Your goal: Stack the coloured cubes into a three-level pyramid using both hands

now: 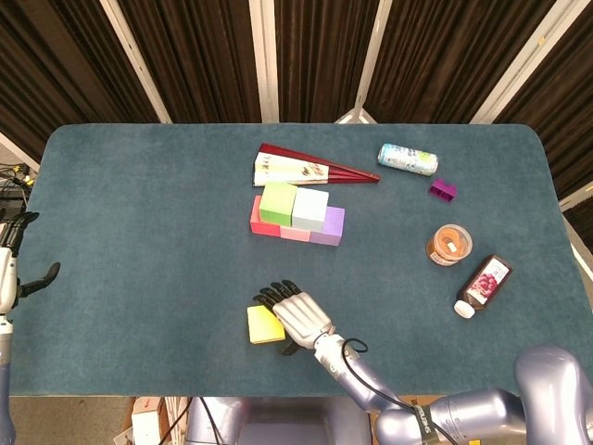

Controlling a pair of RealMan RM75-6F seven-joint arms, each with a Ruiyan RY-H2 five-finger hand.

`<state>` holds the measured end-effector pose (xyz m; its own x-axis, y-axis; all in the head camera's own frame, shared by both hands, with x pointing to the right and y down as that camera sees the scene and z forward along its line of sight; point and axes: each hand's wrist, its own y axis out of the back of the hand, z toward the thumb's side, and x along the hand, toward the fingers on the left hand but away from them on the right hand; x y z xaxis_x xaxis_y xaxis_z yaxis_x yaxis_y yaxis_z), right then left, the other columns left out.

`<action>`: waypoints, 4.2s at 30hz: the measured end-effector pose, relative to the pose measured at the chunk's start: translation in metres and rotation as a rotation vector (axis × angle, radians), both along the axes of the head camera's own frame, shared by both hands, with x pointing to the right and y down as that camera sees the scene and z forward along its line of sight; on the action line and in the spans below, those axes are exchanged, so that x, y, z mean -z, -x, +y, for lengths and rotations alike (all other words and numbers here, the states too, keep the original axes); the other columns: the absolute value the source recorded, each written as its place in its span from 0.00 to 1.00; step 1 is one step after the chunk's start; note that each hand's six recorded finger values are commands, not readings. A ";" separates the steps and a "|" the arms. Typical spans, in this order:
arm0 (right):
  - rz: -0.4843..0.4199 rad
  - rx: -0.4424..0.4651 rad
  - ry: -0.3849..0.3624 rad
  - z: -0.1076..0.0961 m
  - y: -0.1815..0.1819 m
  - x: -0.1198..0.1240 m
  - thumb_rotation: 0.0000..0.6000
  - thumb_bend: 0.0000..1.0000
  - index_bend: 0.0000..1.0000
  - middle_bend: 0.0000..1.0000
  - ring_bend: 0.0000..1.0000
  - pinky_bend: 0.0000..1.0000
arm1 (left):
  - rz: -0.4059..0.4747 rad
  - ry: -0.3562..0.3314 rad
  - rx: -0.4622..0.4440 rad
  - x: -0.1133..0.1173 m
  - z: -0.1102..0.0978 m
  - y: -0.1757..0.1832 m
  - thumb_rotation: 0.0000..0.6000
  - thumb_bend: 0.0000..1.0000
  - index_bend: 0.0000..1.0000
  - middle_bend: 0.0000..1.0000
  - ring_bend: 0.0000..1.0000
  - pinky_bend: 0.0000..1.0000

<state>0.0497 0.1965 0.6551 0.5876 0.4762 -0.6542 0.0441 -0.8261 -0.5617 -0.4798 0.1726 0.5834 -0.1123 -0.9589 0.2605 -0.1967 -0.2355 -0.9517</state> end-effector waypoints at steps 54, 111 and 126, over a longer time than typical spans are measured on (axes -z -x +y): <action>0.098 -0.075 -0.143 -0.044 -0.051 0.050 1.00 0.24 0.36 0.36 0.16 0.00 | -0.070 0.040 -0.020 -0.002 0.002 0.003 1.00 0.32 0.22 0.15 0.00 0.00; 0.217 -0.133 -0.010 -0.105 -0.188 0.007 1.00 0.24 0.36 0.34 0.16 0.00 | -0.147 0.093 -0.038 -0.003 0.020 -0.007 1.00 0.32 0.21 0.09 0.00 0.00; 0.247 -0.106 0.011 -0.093 -0.208 -0.004 1.00 0.24 0.12 0.08 0.00 0.00 | -0.138 0.099 -0.042 -0.003 0.022 -0.011 1.00 0.32 0.20 0.09 0.00 0.00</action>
<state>0.2574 0.1032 0.6595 0.3569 0.5190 -0.7767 -0.0062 -0.8301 -0.5576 -0.4688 0.1944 0.5868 -0.1139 -0.9339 0.3390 -0.0541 -0.3349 -0.9407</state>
